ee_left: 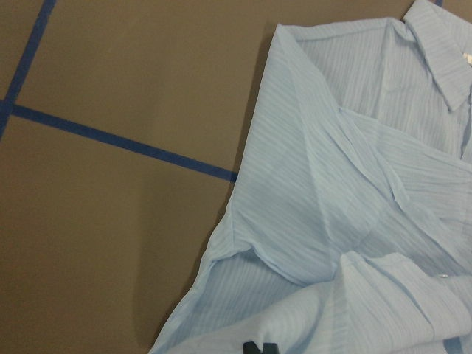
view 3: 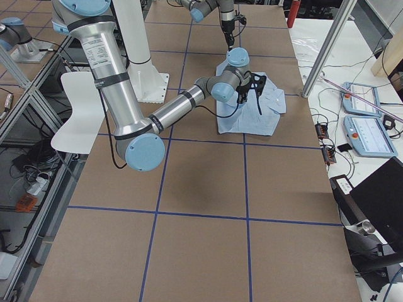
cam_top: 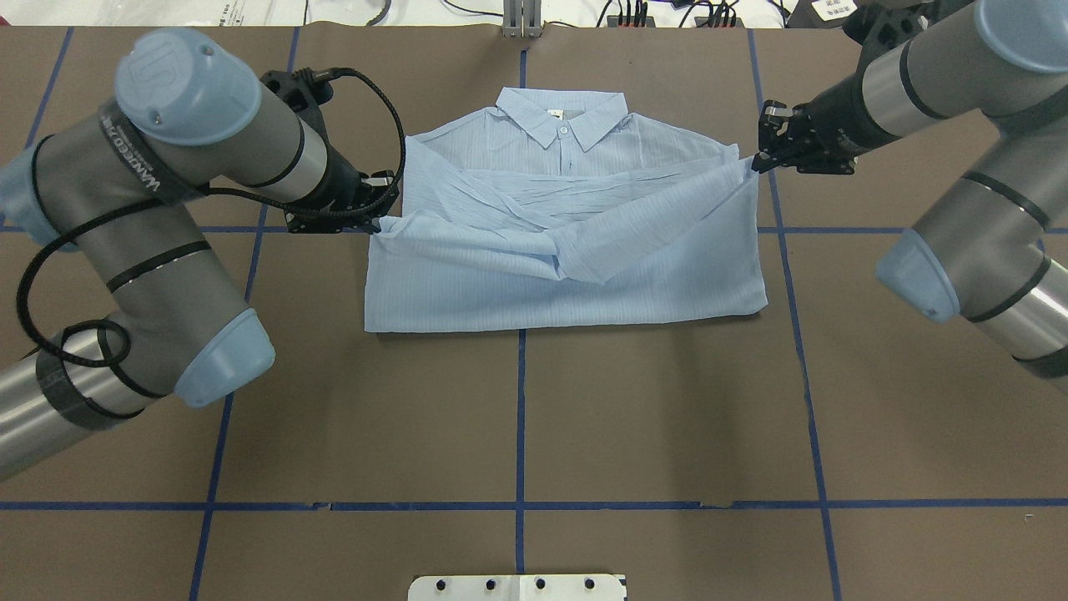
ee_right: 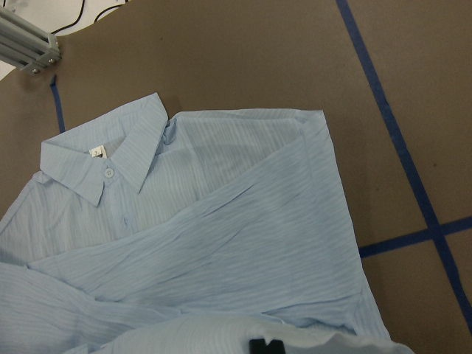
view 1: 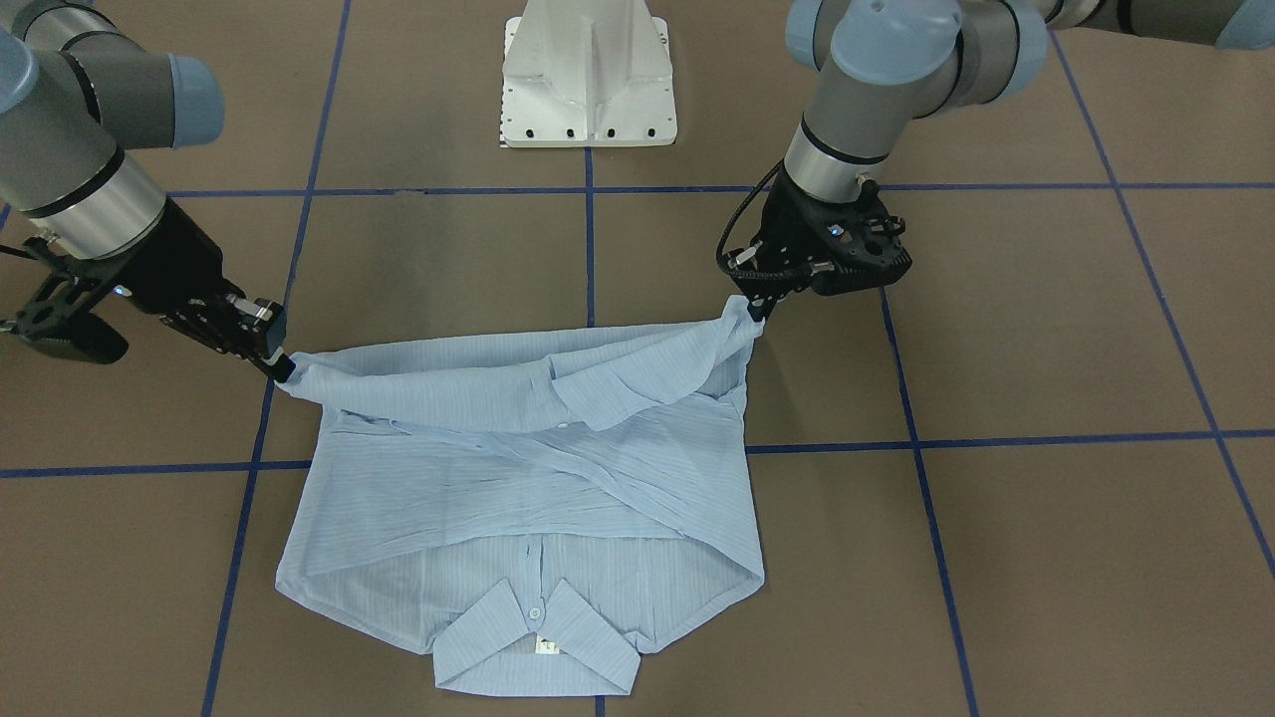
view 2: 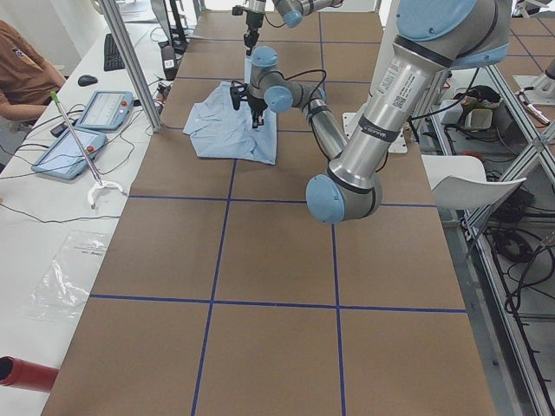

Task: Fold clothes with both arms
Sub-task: 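Lift the hem with both grippers and fold it toward the collar, then lay the hem down near the collar and open both grippers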

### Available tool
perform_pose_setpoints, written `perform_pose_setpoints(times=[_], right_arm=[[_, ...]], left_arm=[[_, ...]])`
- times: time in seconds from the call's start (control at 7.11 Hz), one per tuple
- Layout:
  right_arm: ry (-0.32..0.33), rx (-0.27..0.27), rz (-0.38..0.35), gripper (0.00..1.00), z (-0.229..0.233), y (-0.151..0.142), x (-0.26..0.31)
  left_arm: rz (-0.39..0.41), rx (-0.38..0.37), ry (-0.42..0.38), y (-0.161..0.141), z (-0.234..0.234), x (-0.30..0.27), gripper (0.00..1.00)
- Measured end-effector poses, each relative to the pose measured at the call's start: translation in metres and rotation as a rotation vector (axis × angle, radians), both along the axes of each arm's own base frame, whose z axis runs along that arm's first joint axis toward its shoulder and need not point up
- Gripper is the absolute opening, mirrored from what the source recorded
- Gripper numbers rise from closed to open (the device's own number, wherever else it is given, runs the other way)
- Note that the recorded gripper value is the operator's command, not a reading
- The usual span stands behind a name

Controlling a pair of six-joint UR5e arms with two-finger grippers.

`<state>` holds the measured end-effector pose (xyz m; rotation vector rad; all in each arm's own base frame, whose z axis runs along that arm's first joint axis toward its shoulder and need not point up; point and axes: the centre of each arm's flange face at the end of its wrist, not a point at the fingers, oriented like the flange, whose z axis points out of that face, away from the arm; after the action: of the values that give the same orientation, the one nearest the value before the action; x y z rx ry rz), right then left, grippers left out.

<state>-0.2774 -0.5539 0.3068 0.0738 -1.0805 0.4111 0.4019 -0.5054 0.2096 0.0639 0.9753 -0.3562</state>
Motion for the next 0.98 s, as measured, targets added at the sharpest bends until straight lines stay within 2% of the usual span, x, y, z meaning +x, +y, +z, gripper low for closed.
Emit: perform_pose_setpoints(times=[0.28, 0.7, 0.98], right_arm=[[0.024, -0.004, 0.012, 0.0, 0.005, -0.033, -0.002], [0.067, -0.004, -0.004, 0.0, 0.023, -0.061, -0.009], [0.094, -0.018, -0.017, 0.0, 0.027, -0.089, -0.029]], left_arm=[[-0.033, 0.034, 0.001, -0.05, 0.007, 0.001, 0.0], [-0.08, 0.057, 0.01, -0.137, 0.035, 0.031, 0.0], [-0.093, 0.058, 0.001, -0.164, 0.074, 0.042, 0.0]])
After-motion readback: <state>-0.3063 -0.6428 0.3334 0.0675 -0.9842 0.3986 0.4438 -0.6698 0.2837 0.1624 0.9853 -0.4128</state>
